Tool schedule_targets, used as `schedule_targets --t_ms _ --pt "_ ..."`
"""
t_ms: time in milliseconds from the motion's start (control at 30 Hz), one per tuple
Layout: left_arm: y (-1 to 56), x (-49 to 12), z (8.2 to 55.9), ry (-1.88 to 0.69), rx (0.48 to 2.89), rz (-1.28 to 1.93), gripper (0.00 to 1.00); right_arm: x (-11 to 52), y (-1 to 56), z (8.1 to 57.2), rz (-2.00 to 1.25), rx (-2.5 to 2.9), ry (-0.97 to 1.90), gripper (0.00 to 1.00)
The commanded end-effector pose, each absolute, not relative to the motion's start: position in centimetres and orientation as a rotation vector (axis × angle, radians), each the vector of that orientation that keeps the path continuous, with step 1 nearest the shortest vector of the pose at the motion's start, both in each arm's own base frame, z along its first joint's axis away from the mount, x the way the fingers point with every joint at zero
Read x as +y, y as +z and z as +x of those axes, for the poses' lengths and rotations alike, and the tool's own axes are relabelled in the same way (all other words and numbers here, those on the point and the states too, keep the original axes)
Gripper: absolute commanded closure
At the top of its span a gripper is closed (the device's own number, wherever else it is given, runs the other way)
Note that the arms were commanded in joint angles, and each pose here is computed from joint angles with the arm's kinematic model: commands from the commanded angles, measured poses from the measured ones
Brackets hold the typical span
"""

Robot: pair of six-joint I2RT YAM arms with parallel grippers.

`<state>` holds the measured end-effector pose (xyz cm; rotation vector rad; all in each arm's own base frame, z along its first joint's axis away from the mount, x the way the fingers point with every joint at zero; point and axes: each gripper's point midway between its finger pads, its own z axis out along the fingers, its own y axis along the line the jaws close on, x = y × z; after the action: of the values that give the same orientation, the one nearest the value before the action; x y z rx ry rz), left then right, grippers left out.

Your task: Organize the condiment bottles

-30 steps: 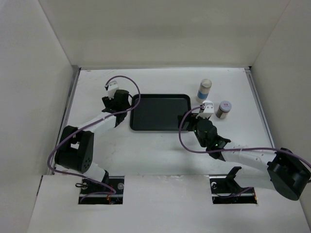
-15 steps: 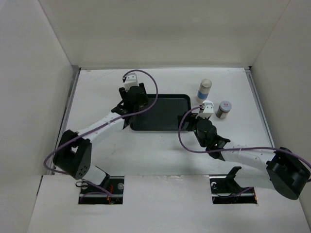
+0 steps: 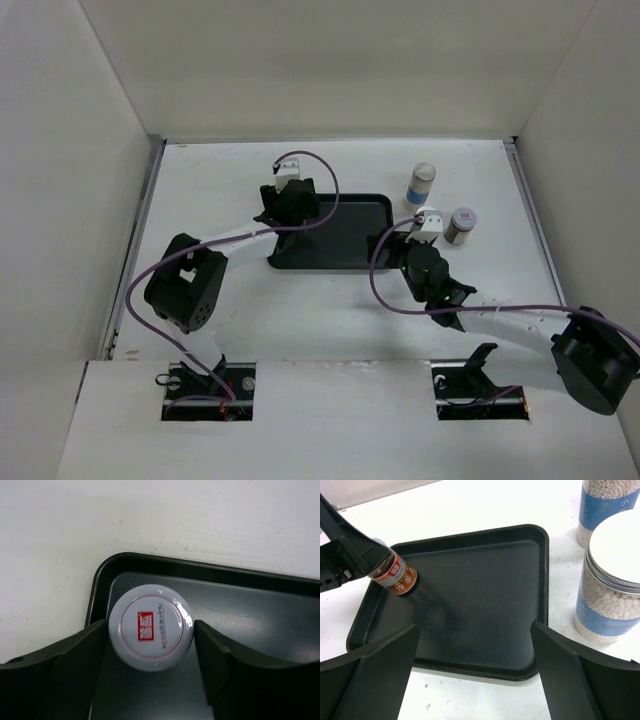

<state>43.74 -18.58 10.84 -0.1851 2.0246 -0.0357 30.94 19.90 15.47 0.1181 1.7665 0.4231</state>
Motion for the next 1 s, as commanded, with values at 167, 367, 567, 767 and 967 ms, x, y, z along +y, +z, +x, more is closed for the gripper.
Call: schedule_targets --t_ms 167,367,567,767,967 --pt "18.3 -18.4 43.5 -0.179 1.773 -0.314 0.06 19.5 18.2 31.4 0.148 1.681 0.451 0.00" --pt "20.2 -16.2 39.8 -0.330 1.674 -0.441 0.01 18.6 21.2 30.2 0.179 1.609 0.518 0.41" --pt "18.4 -13.5 35.6 -0.436 1.635 -0.485 0.42 15.9 21.1 30.8 0.240 1.658 0.420 0.67" --pt "15.9 -10.7 33.6 -0.460 1.630 -0.545 0.58 10.5 21.4 32.2 0.373 1.668 0.211 0.06" --pt "13.2 -9.5 33.3 -0.489 1.638 -0.634 0.54 7.0 21.7 34.2 0.398 1.703 0.043 0.00"
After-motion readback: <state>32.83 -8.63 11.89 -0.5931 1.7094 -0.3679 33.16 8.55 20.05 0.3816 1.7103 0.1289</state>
